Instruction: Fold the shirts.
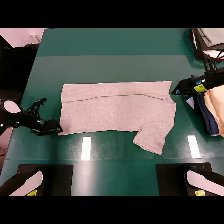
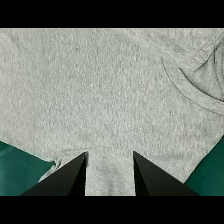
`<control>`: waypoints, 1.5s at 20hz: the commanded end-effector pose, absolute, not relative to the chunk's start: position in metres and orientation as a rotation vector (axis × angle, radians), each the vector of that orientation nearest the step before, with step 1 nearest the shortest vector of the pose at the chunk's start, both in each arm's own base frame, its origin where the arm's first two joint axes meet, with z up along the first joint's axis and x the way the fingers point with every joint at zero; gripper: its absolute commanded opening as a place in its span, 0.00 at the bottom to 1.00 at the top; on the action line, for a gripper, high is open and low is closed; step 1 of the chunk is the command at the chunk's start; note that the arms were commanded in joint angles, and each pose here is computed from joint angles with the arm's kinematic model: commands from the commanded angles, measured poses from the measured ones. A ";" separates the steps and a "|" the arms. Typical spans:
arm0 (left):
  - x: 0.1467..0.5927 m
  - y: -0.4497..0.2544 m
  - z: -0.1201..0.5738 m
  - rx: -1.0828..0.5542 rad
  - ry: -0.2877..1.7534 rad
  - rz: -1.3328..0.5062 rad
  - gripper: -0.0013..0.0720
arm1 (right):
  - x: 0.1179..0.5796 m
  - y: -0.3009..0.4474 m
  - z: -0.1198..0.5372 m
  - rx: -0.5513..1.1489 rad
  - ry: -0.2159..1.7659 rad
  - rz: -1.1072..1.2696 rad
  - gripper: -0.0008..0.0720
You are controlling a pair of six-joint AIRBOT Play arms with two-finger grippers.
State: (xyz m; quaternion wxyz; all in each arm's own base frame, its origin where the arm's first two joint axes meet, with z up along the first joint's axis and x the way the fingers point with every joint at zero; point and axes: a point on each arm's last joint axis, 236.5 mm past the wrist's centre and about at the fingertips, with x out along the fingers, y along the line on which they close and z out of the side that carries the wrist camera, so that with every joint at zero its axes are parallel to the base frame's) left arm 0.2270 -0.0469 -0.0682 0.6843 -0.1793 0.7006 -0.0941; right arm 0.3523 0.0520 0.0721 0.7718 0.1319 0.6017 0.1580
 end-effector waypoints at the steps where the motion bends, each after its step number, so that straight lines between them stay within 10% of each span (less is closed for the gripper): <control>1: 0.235 -0.054 -0.071 -0.461 1.518 -0.199 0.85 | 0.349 0.061 0.072 0.273 1.316 0.369 0.45; 11: 0.226 -0.059 -0.079 -0.500 1.541 -0.192 0.83 | 0.341 0.070 0.072 0.258 1.345 0.398 0.45; 13: 0.226 -0.061 -0.078 -0.509 1.541 -0.199 0.37 | 0.341 0.070 0.072 0.258 1.345 0.398 0.45; 17: 0.224 -0.063 -0.077 -0.514 1.548 -0.205 0.31 | 0.336 0.068 0.070 0.247 1.369 0.396 0.45; 18: 0.222 -0.064 -0.076 -0.510 1.558 -0.216 0.06 | 0.331 0.068 0.069 0.250 1.389 0.401 0.45; 30: 0.250 -0.062 -0.040 -0.456 1.483 -0.275 0.05 | 0.193 0.013 -0.052 0.681 1.576 0.107 0.46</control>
